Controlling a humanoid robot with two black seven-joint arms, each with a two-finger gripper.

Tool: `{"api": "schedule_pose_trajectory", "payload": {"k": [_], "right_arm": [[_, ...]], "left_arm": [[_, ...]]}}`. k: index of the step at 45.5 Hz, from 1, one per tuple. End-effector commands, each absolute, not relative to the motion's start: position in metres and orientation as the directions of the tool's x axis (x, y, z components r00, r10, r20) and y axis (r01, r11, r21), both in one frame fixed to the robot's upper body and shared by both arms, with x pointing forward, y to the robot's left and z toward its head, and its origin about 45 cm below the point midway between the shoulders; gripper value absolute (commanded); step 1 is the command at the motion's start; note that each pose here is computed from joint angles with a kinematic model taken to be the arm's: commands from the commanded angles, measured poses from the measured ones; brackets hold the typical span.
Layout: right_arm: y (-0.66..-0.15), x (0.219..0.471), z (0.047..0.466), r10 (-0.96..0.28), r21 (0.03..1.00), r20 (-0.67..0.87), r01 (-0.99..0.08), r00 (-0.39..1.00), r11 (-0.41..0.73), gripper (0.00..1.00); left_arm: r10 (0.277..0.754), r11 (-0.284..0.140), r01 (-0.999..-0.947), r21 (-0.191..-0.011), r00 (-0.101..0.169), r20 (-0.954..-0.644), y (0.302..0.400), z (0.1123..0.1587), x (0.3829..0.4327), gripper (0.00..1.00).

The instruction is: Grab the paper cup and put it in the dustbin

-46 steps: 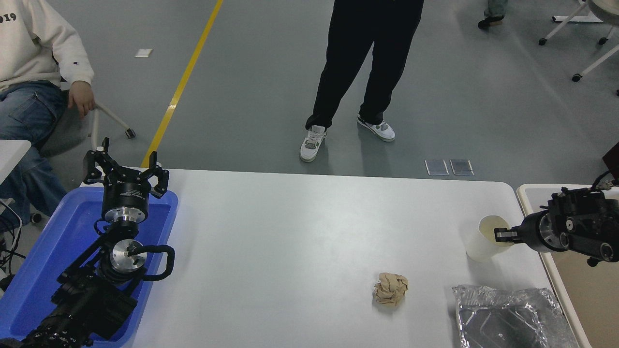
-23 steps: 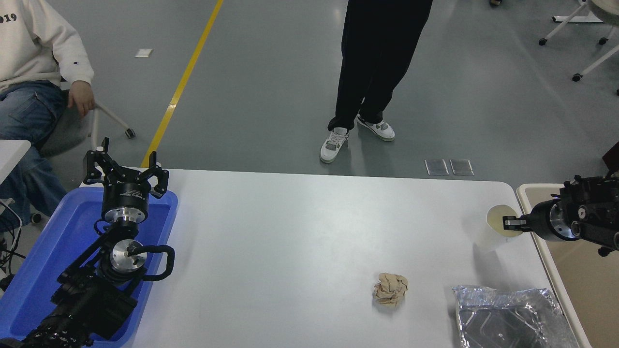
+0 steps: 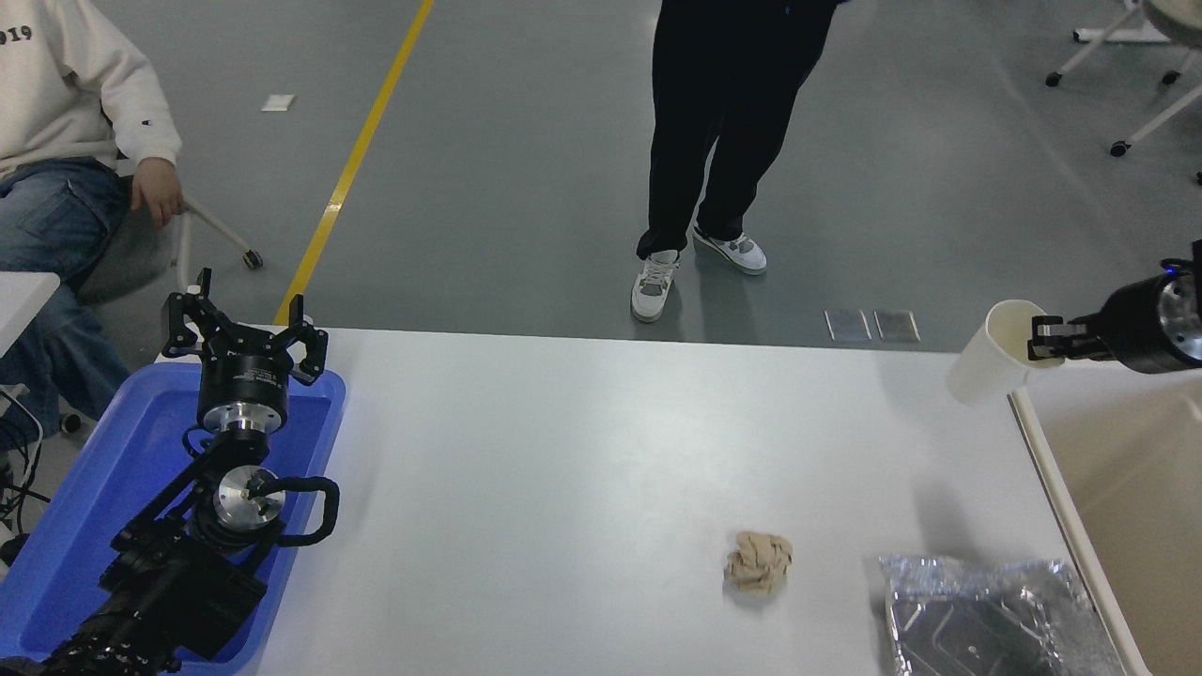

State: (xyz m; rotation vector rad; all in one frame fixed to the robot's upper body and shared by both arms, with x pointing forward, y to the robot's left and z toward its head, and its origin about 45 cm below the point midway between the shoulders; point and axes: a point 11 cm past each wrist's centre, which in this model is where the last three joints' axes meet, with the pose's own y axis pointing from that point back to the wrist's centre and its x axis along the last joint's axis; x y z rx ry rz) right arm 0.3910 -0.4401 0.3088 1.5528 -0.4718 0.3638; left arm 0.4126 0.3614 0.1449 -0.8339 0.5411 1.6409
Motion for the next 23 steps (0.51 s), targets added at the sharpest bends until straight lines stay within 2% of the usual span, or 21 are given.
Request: {"api": "schedule_pose_trajectory", "payload": {"k": [1, 13, 19, 23], "right_arm": [[-0.443, 0.386, 0.377, -0.069, 0.858, 0.513, -0.513, 0.856, 0.008, 0.0], [-0.456, 0.38, 0.397, -0.117, 0.845, 0.532, -0.535, 0.838, 0.007, 0.0], [-0.482, 0.375, 0.41, -0.207, 0.802, 0.588, -0.597, 0.782, 0.019, 0.0], [-0.512, 0.37, 0.425, -0.312, 0.751, 0.639, -0.659, 0.703, 0.052, 0.0]], "left_arm": [[0.64, -0.235, -0.9682, -0.086, -0.088, -0.763, 0.362, 0.1451, 0.4126, 0.99], [0.641, -0.234, -0.9684, -0.086, -0.088, -0.763, 0.3619, 0.1451, 0.4126, 0.99], [0.64, -0.234, -0.9686, -0.085, -0.087, -0.763, 0.3612, 0.1448, 0.4127, 0.99], [0.639, -0.235, -0.9684, -0.085, -0.088, -0.764, 0.3613, 0.1448, 0.4126, 0.99]]}}
